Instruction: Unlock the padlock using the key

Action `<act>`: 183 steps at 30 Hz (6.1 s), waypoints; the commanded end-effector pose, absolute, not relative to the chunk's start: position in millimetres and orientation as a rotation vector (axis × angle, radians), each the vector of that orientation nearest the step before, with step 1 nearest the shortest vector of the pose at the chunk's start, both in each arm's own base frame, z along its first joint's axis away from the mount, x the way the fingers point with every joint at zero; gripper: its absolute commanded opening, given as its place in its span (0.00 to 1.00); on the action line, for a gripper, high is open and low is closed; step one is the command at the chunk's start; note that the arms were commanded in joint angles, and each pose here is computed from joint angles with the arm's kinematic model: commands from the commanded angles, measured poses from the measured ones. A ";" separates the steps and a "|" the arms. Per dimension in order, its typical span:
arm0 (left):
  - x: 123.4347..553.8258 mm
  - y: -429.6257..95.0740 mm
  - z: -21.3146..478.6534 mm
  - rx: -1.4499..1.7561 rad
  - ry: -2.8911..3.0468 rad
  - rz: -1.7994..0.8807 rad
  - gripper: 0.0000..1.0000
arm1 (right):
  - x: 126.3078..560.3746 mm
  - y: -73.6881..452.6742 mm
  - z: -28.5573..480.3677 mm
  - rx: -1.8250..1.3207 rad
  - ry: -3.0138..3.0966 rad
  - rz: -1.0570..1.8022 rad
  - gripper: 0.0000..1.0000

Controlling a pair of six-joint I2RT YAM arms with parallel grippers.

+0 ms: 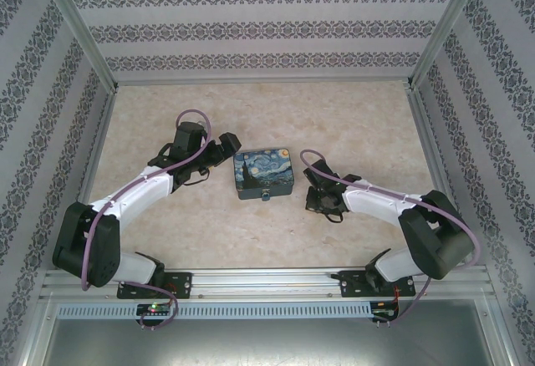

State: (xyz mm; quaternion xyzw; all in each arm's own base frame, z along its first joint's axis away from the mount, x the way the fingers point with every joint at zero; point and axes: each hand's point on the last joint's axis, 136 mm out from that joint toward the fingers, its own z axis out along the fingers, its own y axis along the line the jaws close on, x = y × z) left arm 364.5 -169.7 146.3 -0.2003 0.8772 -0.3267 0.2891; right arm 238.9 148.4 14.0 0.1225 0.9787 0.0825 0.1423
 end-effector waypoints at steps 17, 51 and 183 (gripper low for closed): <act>362.8 -184.7 150.2 -0.504 2.348 -0.949 1.00 | 239.0 174.9 55.9 0.333 2.706 0.537 0.00; 363.4 -295.6 188.4 -1.243 2.005 -1.774 0.69 | 332.6 256.2 218.3 0.489 2.275 0.998 0.00; 401.1 -280.3 308.6 -0.309 1.636 -1.344 0.00 | 357.2 273.6 295.8 0.194 1.472 1.760 0.47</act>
